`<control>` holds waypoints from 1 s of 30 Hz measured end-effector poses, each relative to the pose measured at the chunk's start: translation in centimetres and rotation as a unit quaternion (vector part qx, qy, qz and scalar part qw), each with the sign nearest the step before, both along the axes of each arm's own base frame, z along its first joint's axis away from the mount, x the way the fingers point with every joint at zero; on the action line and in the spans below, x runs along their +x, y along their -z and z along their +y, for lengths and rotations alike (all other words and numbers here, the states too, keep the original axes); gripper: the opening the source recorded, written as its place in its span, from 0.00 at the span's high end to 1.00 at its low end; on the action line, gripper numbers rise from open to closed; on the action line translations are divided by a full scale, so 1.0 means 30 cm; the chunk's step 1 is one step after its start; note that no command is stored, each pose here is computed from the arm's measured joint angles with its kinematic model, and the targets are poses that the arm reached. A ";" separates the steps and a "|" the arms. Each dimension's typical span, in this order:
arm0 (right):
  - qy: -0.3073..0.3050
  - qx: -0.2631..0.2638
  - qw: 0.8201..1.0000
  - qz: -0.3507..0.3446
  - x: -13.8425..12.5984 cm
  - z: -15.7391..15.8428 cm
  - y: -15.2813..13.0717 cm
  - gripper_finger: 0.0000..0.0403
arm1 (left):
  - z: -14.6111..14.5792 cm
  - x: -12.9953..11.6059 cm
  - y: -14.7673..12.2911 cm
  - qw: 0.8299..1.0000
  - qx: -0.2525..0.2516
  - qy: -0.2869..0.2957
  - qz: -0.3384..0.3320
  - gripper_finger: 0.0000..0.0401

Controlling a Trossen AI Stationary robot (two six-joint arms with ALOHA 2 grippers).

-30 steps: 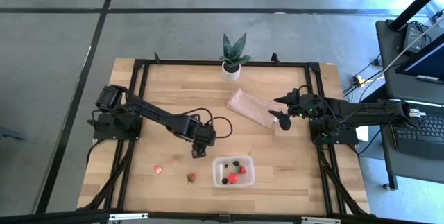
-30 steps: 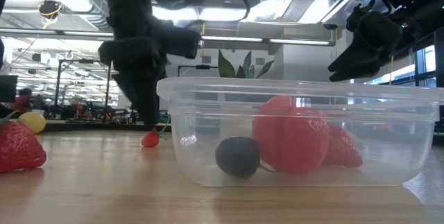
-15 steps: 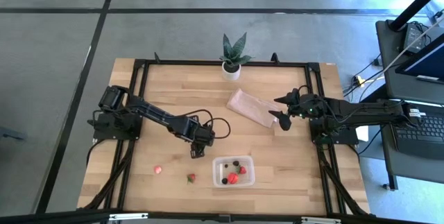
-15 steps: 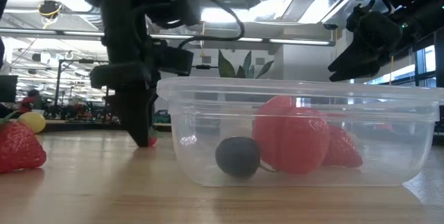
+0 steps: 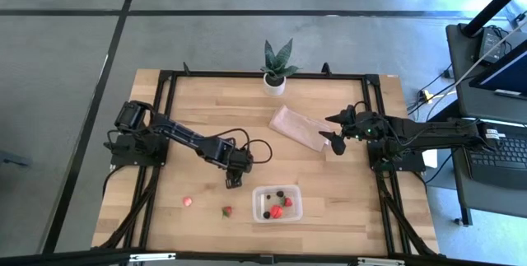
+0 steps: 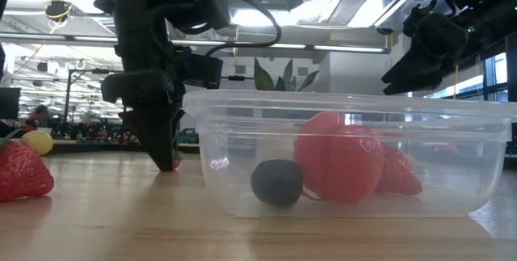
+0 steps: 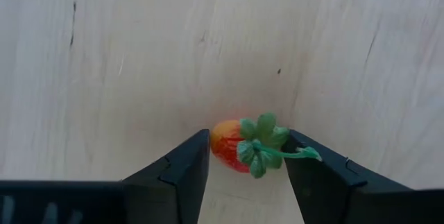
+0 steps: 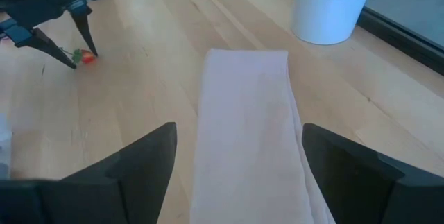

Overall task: Pick and placing Produce into tupperware
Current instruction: Put the red strawberry in the bin

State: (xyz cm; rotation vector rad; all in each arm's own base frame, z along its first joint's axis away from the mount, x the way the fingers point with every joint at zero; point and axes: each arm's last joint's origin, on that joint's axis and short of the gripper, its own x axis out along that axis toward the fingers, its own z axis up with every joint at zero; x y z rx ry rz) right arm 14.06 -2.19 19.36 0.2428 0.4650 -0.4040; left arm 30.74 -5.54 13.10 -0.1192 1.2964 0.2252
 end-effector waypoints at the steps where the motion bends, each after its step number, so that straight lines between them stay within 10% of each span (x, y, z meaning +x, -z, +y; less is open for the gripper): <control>1: 0.000 0.000 1.000 0.000 0.000 0.000 0.000 0.23 | 0.000 0.000 0.000 1.000 -0.001 0.001 0.001 0.57; 17: 0.000 0.000 1.000 0.001 0.000 0.000 0.001 0.23 | -0.007 -0.003 0.003 1.000 -0.004 0.003 0.004 0.81; 30: 0.000 0.000 1.000 0.003 -0.001 0.000 0.001 0.23 | -0.006 0.000 -0.027 1.000 -0.012 -0.012 -0.014 0.80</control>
